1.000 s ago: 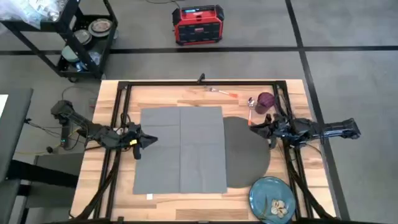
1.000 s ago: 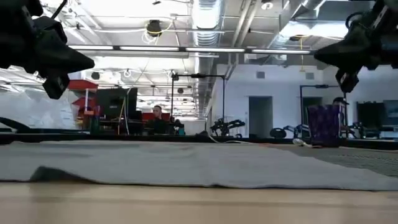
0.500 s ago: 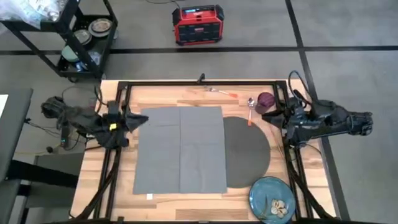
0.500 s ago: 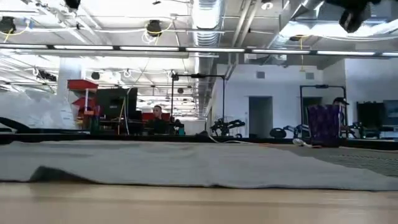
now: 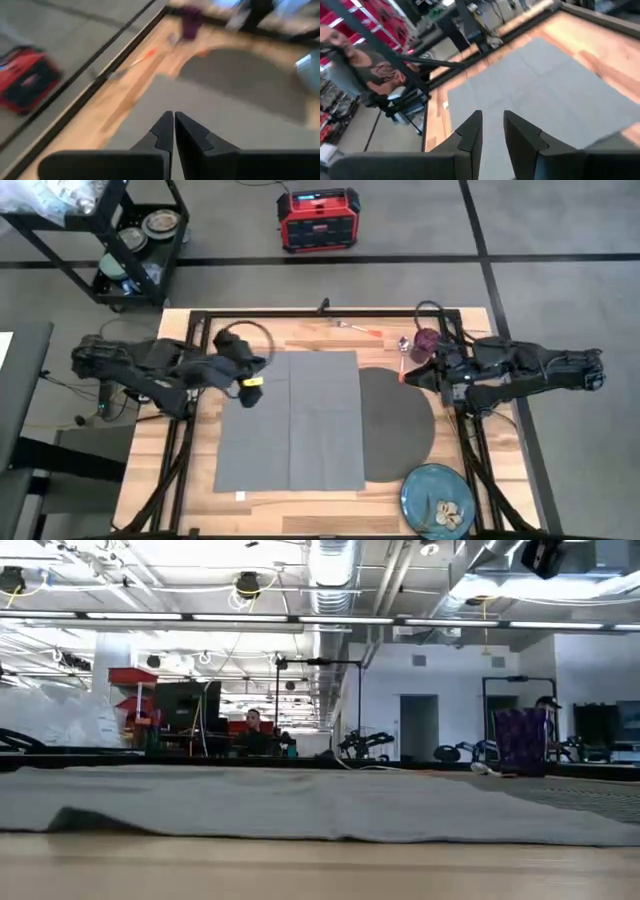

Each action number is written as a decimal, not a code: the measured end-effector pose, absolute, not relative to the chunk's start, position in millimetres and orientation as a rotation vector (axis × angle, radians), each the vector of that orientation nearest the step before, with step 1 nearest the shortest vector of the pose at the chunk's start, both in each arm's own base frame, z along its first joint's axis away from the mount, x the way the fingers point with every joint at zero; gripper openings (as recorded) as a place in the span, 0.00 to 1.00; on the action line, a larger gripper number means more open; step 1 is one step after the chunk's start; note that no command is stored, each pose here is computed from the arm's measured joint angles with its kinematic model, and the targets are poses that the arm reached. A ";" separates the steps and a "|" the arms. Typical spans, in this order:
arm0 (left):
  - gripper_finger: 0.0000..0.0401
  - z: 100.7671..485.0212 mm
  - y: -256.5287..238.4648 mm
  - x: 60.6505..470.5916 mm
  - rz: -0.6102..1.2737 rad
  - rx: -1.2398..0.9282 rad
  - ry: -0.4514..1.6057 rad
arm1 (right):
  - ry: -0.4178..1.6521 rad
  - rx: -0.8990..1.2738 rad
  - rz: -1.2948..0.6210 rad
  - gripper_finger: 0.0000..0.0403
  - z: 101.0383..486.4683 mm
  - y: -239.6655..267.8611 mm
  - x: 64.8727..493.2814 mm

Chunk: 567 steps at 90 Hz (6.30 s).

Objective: Set table place
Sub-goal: Fold the light gray table napkin on the table

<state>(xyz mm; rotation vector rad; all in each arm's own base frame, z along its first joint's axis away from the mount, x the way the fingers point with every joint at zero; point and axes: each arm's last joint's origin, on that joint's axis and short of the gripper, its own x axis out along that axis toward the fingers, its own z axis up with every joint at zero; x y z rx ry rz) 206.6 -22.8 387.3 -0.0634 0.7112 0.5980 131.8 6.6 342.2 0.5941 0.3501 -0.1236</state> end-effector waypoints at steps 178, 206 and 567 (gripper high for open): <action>0.00 218.8 131.4 146.9 0.931 -0.740 1.203 | 0.644 0.759 -0.225 0.17 243.5 -121.0 245.4; 0.00 218.5 148.0 129.8 1.029 -0.833 1.169 | 0.654 0.781 -0.266 0.17 237.5 -132.1 242.3; 0.09 126.2 157.7 92.2 1.126 -1.065 0.994 | 0.583 0.940 -0.285 0.17 179.9 -184.3 267.7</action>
